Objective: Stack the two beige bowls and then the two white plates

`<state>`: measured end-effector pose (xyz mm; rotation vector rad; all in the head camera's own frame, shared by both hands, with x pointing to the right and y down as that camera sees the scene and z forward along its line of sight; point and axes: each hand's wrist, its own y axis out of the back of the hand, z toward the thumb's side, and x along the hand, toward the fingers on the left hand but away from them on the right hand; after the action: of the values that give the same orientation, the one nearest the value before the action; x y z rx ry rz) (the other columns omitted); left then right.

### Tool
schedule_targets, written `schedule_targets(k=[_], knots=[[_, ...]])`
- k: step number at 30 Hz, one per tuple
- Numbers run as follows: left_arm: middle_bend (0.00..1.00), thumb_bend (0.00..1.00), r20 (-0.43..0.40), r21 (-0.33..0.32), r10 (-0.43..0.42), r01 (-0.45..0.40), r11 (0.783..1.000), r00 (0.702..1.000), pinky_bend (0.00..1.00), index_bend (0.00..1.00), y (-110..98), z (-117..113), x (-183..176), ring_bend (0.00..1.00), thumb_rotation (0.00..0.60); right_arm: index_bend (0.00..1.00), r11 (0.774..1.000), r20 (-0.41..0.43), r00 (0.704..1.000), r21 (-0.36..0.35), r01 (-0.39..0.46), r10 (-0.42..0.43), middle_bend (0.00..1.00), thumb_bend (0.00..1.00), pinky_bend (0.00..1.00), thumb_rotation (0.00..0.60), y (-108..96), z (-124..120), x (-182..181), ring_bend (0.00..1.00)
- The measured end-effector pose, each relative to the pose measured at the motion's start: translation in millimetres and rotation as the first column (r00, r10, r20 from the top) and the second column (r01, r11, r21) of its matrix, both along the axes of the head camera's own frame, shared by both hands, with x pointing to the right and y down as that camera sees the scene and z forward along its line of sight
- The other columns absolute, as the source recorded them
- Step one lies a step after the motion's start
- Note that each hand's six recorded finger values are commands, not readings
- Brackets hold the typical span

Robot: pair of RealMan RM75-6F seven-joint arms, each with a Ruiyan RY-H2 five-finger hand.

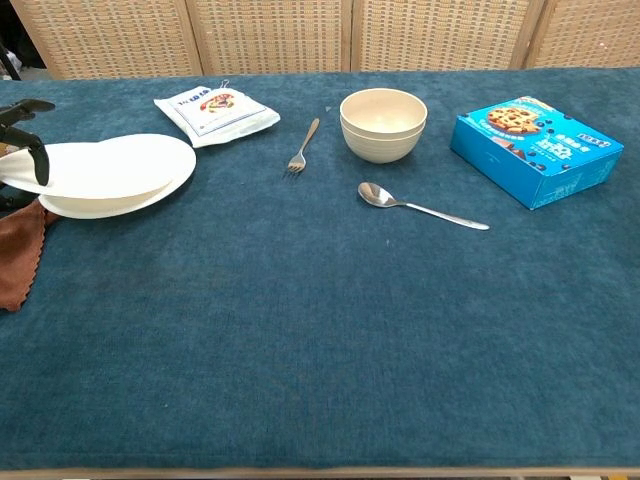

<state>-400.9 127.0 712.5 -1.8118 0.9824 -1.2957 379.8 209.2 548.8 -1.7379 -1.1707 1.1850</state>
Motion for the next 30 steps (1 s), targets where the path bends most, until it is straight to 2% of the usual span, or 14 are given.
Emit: schedule_targets(k=[4,10,12,16,21,23,28,30], knots=[[0.0,0.59,0.033,-0.021,0.016,-0.016,1.0,0.999,0.0,0.67,0.4,5.7,3.9,0.0,0.6,0.0,1.0,0.001,1.0,-0.002,-0.002,0.002,0.0,0.0,0.0,0.6,0.1,0.3,0.2,0.0],[0.0,0.6,0.053,-0.031,0.007,-0.005,0.999,0.999,0.0,0.66,-11.8,15.6,14.4,0.0,0.6,0.0,1.0,-0.002,1.0,-0.005,-0.004,0.004,0.0,0.0,0.0,0.6,-0.1,1.3,1.1,0.0],[0.0,0.6,0.055,-0.029,0.008,-0.006,1.0,0.998,0.0,0.61,-15.3,17.7,17.6,0.0,0.6,0.0,1.0,-0.002,1.0,-0.008,-0.006,0.006,0.0,0.0,0.0,0.6,-0.2,1.9,1.8,0.0],[0.0,0.59,0.047,-0.031,0.011,-0.01,0.999,0.999,0.0,0.39,-18.1,20.7,24.7,0.0,0.6,0.0,1.0,-0.001,1.0,-0.006,-0.011,0.011,0.0,0.0,0.0,0.6,-1.2,1.8,2.8,0.0],[0.0,0.59,0.046,-0.042,0.028,-0.026,0.999,0.999,0.0,0.21,-14.1,19.8,25.6,0.0,0.6,0.0,1.0,-0.001,1.0,-0.006,-0.013,0.013,0.0,0.0,0.0,0.6,-1.3,1.6,3.3,0.0],[0.0,0.58,0.049,-0.05,0.033,-0.031,0.998,0.998,0.0,0.11,-12.1,18.5,23.7,0.0,0.6,0.0,1.0,0.001,1.0,-0.005,-0.013,0.013,0.0,0.0,0.0,0.6,-1.1,1.3,3.1,0.0],[0.0,0.5,0.054,-0.074,0.038,-0.034,0.997,0.998,0.0,0.03,-9.6,13.4,18.2,0.0,0.6,0.0,1.0,0.002,1.0,-0.003,-0.011,0.011,0.0,0.0,0.0,0.6,-0.7,0.2,1.8,0.0],[0.0,0.44,0.058,-0.08,0.042,-0.037,0.996,0.997,0.0,0.01,-9.0,9.9,16.0,0.0,0.6,0.0,1.0,0.002,1.0,-0.003,-0.01,0.01,0.0,0.0,0.0,0.6,-0.4,0.1,1.5,0.0]])
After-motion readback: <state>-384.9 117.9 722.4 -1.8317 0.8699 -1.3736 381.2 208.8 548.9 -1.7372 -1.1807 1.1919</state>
